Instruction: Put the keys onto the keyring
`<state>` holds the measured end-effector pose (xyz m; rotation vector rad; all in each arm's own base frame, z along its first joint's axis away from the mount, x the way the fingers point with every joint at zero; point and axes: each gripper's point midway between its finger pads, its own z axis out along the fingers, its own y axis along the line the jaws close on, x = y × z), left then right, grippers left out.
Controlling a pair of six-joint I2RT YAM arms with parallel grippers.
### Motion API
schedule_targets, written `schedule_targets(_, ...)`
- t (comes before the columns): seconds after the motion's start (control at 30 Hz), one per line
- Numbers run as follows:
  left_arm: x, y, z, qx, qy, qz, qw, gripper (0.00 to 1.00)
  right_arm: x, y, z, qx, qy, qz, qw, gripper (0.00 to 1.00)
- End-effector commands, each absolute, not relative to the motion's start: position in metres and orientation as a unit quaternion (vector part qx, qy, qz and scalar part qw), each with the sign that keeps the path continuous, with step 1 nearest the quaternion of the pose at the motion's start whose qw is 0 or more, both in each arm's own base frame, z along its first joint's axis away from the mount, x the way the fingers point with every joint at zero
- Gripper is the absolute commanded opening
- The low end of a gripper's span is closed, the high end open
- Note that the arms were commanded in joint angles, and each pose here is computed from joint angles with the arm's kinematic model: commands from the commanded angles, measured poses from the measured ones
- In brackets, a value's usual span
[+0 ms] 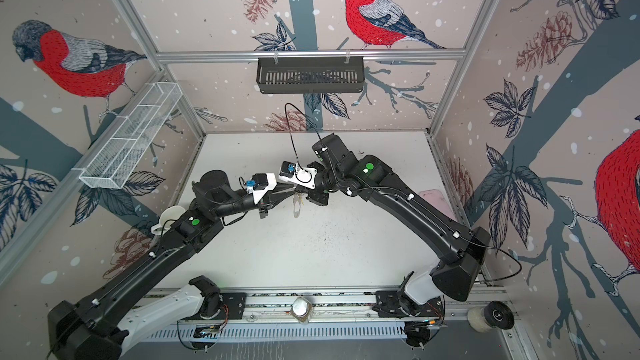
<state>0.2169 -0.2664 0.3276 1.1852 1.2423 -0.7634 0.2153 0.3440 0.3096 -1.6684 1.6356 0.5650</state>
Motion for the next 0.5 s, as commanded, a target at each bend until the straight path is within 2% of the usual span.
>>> schedule_targets(0.0, 0.212, -0.27, 0.336, 0.52, 0.511, -0.339, 0.595, 0.16, 0.213, 0.349, 0.321, -0.649, 0.618, 0.232, 0.379, 0.0)
schedule_targets(0.47, 0.211, -0.272, 0.331, 0.525, 0.515, -0.345, 0.583, 0.1, 0.204, 0.35, 0.331, -0.654, 0.598, 0.25, 0.391, 0.0)
